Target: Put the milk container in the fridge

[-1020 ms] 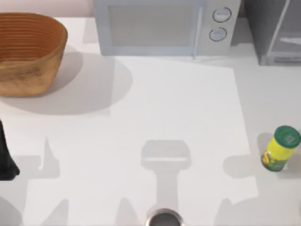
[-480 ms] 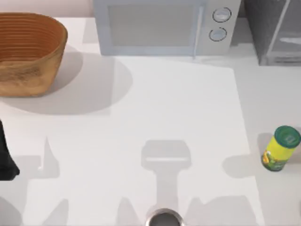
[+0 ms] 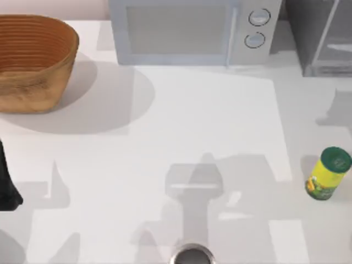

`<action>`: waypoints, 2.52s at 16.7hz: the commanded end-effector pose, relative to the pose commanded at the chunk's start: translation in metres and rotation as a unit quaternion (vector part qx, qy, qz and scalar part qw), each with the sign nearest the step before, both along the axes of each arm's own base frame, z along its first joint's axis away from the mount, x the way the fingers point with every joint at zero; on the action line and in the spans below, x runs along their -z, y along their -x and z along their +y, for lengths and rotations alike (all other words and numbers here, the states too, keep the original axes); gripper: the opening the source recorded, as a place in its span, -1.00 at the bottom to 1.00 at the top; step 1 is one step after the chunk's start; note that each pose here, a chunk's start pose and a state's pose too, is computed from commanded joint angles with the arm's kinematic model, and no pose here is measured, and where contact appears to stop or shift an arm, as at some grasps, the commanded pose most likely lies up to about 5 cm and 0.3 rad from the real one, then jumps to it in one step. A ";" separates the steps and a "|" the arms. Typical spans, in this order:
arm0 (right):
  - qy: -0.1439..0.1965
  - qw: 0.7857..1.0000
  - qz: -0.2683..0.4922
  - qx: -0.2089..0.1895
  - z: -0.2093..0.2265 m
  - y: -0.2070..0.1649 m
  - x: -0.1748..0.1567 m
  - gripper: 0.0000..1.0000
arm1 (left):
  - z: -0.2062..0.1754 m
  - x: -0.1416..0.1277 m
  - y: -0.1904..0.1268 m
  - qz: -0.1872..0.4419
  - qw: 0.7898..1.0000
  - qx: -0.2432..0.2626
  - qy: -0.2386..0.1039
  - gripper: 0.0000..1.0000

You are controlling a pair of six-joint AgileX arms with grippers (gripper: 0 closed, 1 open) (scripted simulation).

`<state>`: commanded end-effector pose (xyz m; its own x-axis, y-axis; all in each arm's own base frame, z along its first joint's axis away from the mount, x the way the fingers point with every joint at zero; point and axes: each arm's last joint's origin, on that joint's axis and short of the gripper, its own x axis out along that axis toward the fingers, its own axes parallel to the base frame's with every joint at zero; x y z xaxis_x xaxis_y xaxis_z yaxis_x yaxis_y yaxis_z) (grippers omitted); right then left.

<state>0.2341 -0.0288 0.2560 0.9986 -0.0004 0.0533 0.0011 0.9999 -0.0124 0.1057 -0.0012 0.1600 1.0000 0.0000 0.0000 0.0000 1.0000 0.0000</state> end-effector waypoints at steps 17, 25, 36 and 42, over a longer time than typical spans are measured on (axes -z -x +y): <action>-0.007 1.000 0.027 -0.002 -0.075 -0.171 0.146 -1.00 | 0.000 0.000 0.000 0.000 1.000 0.000 0.000 1.00; -0.012 0.999 0.039 -0.005 -0.075 -0.205 0.150 -1.00 | 0.000 0.000 0.000 0.000 1.000 0.000 0.000 1.00; -0.009 0.999 0.030 -0.004 -0.074 -0.290 0.127 -1.00 | 0.000 0.000 0.000 0.000 1.000 0.000 0.000 1.00; -0.009 0.999 0.030 -0.004 -0.074 -0.290 0.127 -0.55 | 0.000 0.000 0.000 0.000 1.000 0.000 0.000 1.00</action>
